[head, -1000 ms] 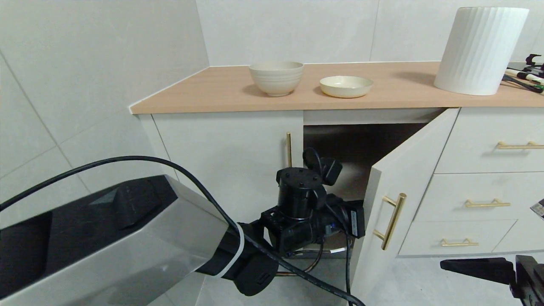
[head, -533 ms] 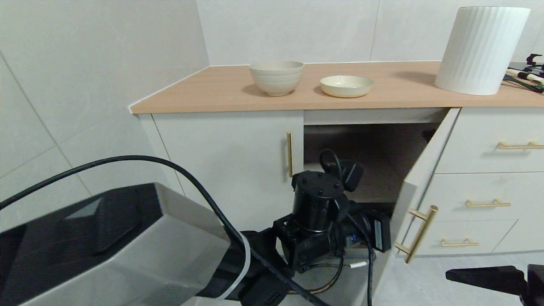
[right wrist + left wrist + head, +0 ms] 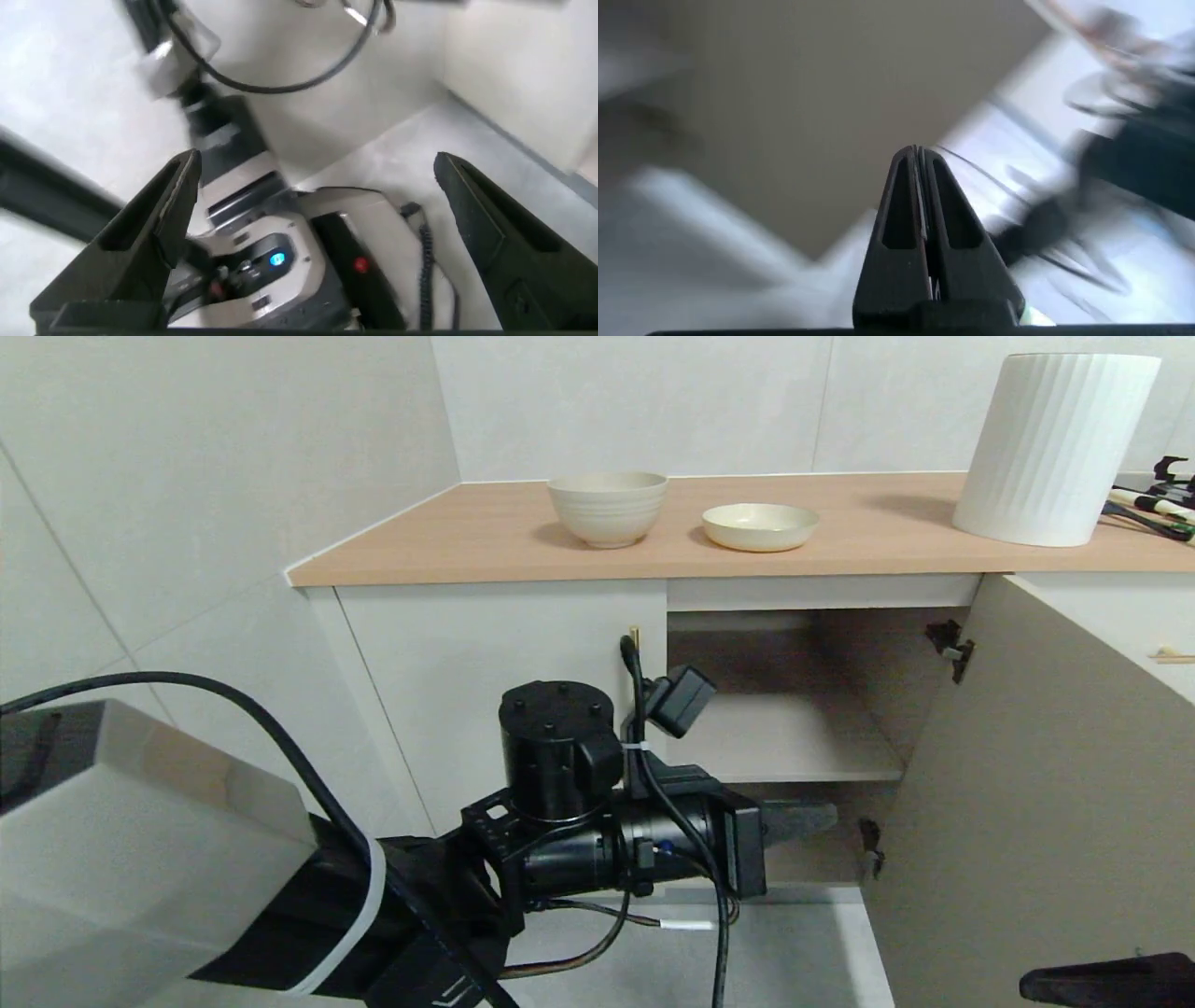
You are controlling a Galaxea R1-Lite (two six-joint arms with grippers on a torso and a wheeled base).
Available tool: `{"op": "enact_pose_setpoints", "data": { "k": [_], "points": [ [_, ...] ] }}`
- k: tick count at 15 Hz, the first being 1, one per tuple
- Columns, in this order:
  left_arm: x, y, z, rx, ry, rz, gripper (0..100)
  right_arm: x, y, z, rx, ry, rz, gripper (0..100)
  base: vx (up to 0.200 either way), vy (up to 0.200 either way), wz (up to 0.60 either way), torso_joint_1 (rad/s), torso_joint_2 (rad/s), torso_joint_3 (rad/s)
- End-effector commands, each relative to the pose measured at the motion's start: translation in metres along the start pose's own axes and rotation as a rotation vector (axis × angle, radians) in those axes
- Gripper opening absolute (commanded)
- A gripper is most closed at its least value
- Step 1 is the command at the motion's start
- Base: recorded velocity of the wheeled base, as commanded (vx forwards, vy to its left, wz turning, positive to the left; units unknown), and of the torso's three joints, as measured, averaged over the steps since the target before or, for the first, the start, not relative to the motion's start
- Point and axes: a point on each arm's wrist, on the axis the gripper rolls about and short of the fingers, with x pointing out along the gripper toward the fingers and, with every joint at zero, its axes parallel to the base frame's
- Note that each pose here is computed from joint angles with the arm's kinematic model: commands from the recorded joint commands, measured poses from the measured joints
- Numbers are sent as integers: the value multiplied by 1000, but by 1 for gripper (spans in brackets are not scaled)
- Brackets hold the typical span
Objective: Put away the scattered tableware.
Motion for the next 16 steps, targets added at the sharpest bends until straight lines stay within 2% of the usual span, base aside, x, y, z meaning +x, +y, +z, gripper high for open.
{"op": "enact_pose_setpoints", "data": {
  "k": [1, 2, 3, 5, 6, 7, 8, 9, 10, 11, 13, 14, 16],
  "points": [
    [-13, 14, 10, 42, -68, 119, 0, 7, -9, 6, 23, 6, -70, 100, 0, 0, 0, 0, 0, 0],
    [-20, 20, 16, 75, -118, 200, 0, 11, -14, 11, 41, 5, -130, 100, 0, 0, 0, 0, 0, 0],
    [-31, 23, 25, 93, -166, 277, 0, 14, -18, 18, 81, -6, -177, 100, 0, 0, 0, 0, 0, 0],
    [-61, 10, 41, 92, -201, 337, 0, 19, -21, 29, 90, -27, -245, 100, 0, 0, 0, 0, 0, 0],
    [-67, 6, 45, 90, -202, 345, 0, 21, -23, 32, 90, -30, -261, 100, 0, 0, 0, 0, 0, 0],
    [-92, -13, 59, 96, -194, 384, 0, 29, -30, 39, 93, -25, -332, 100, 0, 0, 0, 0, 0, 0],
    [-119, -29, 66, 126, -150, 448, 0, 39, -39, 45, 98, -12, -383, 100, 0, 0, 0, 0, 0, 0],
    [-136, -40, 68, 160, -109, 491, 0, 46, -44, 52, 93, -11, -411, 100, 0, 0, 0, 0, 0, 0],
    [-149, -49, 69, 179, -92, 526, 0, 50, -47, 58, 90, -18, -439, 100, 0, 0, 0, 0, 0, 0],
    [-165, -63, 71, 181, -102, 563, 0, 57, -50, 76, 74, -38, -453, 100, 0, 0, 0, 0, 0, 0],
    [-177, -76, 71, 187, -122, 588, 0, 67, -55, 98, 76, 13, -465, 100, 0, 0, 0, 0, 0, 0],
    [-180, -78, 69, 183, -122, 603, 0, 71, -57, 105, 88, 44, -471, 100, 0, 0, 0, 0, 0, 0],
    [-181, -77, 69, 166, -128, 635, 0, 73, -57, 116, 87, 40, -473, 100, 0, 0, 0, 0, 0, 0]
  ]
}}
